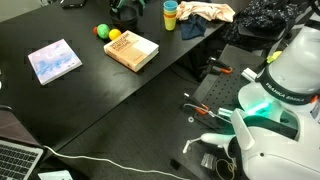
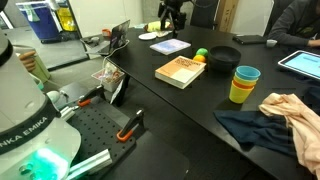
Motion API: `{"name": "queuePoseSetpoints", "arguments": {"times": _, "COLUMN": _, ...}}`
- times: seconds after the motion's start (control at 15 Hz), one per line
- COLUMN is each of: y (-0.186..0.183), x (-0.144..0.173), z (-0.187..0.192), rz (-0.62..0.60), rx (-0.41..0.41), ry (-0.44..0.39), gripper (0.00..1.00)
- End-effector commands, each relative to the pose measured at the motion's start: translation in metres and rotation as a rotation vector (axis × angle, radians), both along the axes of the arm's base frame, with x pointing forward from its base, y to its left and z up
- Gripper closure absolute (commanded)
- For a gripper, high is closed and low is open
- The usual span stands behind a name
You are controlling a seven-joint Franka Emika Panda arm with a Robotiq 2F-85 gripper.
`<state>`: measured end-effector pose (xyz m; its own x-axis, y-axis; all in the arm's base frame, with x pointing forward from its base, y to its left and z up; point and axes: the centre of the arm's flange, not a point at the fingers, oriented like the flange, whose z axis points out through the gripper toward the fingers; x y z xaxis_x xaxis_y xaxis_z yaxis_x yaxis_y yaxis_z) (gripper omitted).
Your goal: Unstack the bowls, then put the apple in the right black bowl and the orange in the bowl on the book
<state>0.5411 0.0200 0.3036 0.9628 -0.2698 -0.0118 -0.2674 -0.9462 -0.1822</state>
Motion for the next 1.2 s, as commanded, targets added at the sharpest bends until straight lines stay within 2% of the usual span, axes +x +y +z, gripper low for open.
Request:
{"name": "queuePoseSetpoints", "arguments": {"times": 0.0, "y": -0.003, "x": 0.083, "z": -0.047, "rz": -0.051, "rx": -0.078, "ry": -0.052, "gripper": 0.00}}
{"name": "queuePoseSetpoints", "arguments": {"times": 0.2, "y": -0.016, "x": 0.130, "z": -0.089, "rz": -0.134, "rx": -0.193, "ry": -0.083, "gripper": 0.00}}
{"name": "queuePoseSetpoints", "arguments": {"times": 0.4, "y": -0.039, "x": 0.179, "z": -0.112, "rz": -0.267, "rx": -0.225, "ry": -0.121, "gripper": 0.00}}
{"name": "queuePoseSetpoints", "arguments": {"times": 0.53, "y": -0.045, "x": 0.198, "z": -0.106, "rz": -0.234, "rx": -0.235, "ry": -0.179, "gripper": 0.00}}
{"name": "queuePoseSetpoints", "arguments": {"times": 0.73, "y": -0.034, "x": 0.220, "z": -0.085, "rz": -0.138, "rx": -0.287, "ry": -0.246, "gripper": 0.00}}
{"name": "queuePoseSetpoints", "arguments": {"times": 0.87, "y": -0.027, "x": 0.229, "z": -0.079, "rz": -0.093, "rx": -0.330, "ry": -0.264, "gripper": 0.00}}
{"name": "queuePoseSetpoints", "arguments": {"times": 1.13, "y": -0.018, "x": 0.232, "z": -0.088, "rz": 0.018, "rx": -0.293, "ry": -0.239, "gripper": 0.00}}
